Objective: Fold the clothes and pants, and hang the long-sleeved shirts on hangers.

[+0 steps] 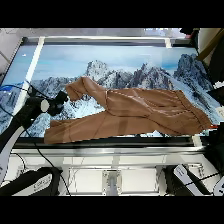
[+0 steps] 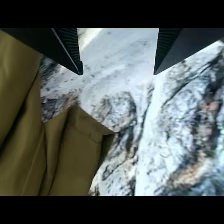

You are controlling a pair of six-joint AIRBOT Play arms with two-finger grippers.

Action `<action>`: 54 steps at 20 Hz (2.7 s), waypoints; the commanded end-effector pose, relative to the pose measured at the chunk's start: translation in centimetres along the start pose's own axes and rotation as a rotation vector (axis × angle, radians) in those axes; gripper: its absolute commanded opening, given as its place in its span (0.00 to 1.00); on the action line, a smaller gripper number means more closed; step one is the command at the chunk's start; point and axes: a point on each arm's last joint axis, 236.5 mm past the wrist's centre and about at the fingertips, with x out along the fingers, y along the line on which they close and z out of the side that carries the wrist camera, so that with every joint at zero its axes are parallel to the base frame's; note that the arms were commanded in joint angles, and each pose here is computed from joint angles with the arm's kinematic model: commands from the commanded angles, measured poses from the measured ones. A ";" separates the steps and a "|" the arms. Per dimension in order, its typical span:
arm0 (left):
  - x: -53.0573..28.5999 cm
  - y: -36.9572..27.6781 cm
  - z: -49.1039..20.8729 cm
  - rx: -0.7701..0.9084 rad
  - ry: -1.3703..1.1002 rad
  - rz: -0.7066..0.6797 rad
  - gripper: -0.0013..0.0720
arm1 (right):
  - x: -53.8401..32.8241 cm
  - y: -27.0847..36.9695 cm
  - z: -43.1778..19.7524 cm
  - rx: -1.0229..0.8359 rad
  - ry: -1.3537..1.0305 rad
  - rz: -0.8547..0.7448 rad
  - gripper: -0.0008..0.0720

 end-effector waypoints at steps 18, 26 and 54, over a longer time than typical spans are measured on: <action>8.1 -1.5 -0.5 -0.351 0.002 -0.145 0.76 | 1.5 2.2 -0.6 -0.094 0.042 0.009 0.55; 9.5 -3.3 1.7 -0.335 -0.036 -0.175 0.04 | 2.0 1.9 -0.7 -0.080 0.052 0.011 0.55; -2.7 7.7 14.7 0.575 0.006 0.153 0.71 | 6.3 1.1 -10.4 0.096 0.293 0.081 0.55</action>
